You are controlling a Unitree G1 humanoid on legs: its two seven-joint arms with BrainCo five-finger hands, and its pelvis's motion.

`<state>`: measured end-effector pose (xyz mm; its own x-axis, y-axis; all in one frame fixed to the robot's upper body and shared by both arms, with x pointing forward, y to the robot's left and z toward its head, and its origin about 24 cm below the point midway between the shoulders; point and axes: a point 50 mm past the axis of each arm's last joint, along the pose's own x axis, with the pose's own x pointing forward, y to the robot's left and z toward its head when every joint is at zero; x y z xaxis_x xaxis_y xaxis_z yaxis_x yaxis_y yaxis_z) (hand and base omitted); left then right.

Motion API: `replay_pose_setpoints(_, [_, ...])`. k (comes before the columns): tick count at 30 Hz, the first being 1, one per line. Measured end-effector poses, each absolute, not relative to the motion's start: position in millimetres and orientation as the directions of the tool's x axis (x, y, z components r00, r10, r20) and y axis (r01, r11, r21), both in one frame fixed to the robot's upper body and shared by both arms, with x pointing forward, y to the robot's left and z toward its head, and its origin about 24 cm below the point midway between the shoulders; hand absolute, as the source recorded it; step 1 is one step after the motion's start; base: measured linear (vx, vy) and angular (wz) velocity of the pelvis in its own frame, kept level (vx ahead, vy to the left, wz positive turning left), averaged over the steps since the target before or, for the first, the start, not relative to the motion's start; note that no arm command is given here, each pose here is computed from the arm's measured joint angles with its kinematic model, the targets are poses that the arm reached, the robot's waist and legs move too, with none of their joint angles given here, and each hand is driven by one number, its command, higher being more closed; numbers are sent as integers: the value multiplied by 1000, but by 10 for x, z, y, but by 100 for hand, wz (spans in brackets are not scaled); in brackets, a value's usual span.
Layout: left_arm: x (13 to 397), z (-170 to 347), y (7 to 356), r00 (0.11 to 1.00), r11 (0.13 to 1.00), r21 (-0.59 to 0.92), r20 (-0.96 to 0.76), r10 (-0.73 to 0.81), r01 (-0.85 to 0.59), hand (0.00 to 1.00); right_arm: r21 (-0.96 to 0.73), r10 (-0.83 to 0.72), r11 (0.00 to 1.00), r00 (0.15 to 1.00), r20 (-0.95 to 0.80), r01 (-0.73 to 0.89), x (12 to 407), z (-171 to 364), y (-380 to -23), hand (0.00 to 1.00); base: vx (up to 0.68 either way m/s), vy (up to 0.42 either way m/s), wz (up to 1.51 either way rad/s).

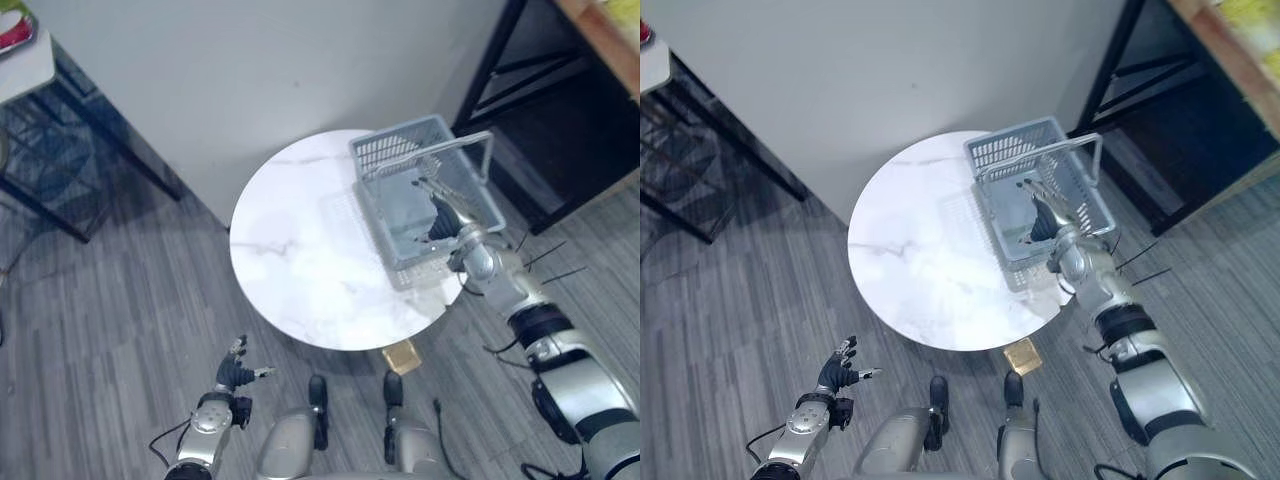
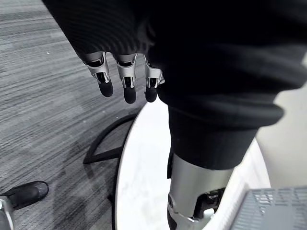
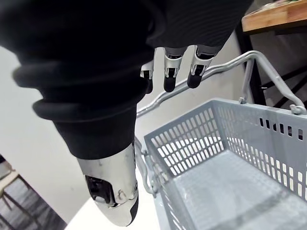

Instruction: Pick vegetable in the basket

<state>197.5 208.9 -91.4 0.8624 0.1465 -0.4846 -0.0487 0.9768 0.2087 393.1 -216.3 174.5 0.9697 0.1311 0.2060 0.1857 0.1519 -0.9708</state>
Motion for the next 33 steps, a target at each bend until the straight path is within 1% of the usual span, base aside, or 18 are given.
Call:
replay_pose_setpoints(1, [2000,-900,2085,866,977,205,-477,151,-58,0,-968,115,105,965,238,226,3964,1904,-2217,0,-16,-9,31])
replay_pose_setpoints(2, [2004,-898,2084,866,977,205,-476,152,-60,0,-967,110,98,964,244,234,3969,1932,-2229,0,-5,-19,28])
replay_pose_setpoints(3, [2033,-882,2076,870,977,203,-468,156,-66,0,-956,95,67,952,291,285,4001,2111,-2249,0,2,-10,18])
replay_pose_setpoints(4, [2043,-875,2074,872,977,199,-464,157,-70,0,-952,92,45,948,305,302,4018,2178,-2248,0,15,-19,26])
replay_pose_setpoints(5, [2077,-858,2056,876,980,186,-457,153,-74,0,-942,76,-14,940,333,335,4046,2319,-2277,0,18,-12,15])
replay_pose_setpoints(6, [2098,-848,2040,880,981,183,-453,147,-69,0,-939,68,-35,938,340,343,4049,2370,-2308,0,29,-20,20])
replay_pose_setpoints(8, [2198,-788,1960,897,985,165,-425,124,-58,0,-911,25,-111,918,396,397,4030,2615,-2456,0,22,-20,29])
replay_pose_setpoints(12, [2211,-778,1912,899,986,149,-416,135,-79,0,-860,-19,-159,870,493,485,3991,2906,-2541,0,23,-6,19])
replay_pose_setpoints(15, [2223,-773,1885,901,987,141,-413,133,-81,0,-842,-71,-169,846,529,512,3962,3002,-2644,0,28,5,5])
replay_pose_setpoints(17, [2221,-776,1873,900,986,139,-412,143,-93,0,-833,-79,-168,836,544,526,3958,3069,-2638,0,24,6,13])
replay_pose_setpoints(21, [2245,-743,1864,906,987,122,-399,142,-101,0,-836,-107,-172,834,542,521,3963,3157,-2673,0,9,7,13])
replay_pose_setpoints(24, [2248,-741,1851,907,988,121,-398,136,-95,0,-859,-124,-181,855,504,480,3979,3109,-2710,0,10,-4,11])
replay_pose_setpoints(25, [2252,-735,1848,909,988,121,-395,134,-93,0,-870,-130,-182,866,484,459,3985,3078,-2731,100,5,-12,21])
replay_pose_setpoints(27, [2269,-709,1846,913,989,105,-384,135,-102,0,-893,-157,-179,884,441,414,3992,3018,-2786,100,1,-12,16])
replay_pose_setpoints(33, [2299,-664,1831,923,991,93,-364,126,-98,0,-906,-172,-167,893,415,389,3993,3028,-2806,100,0,-1,0])
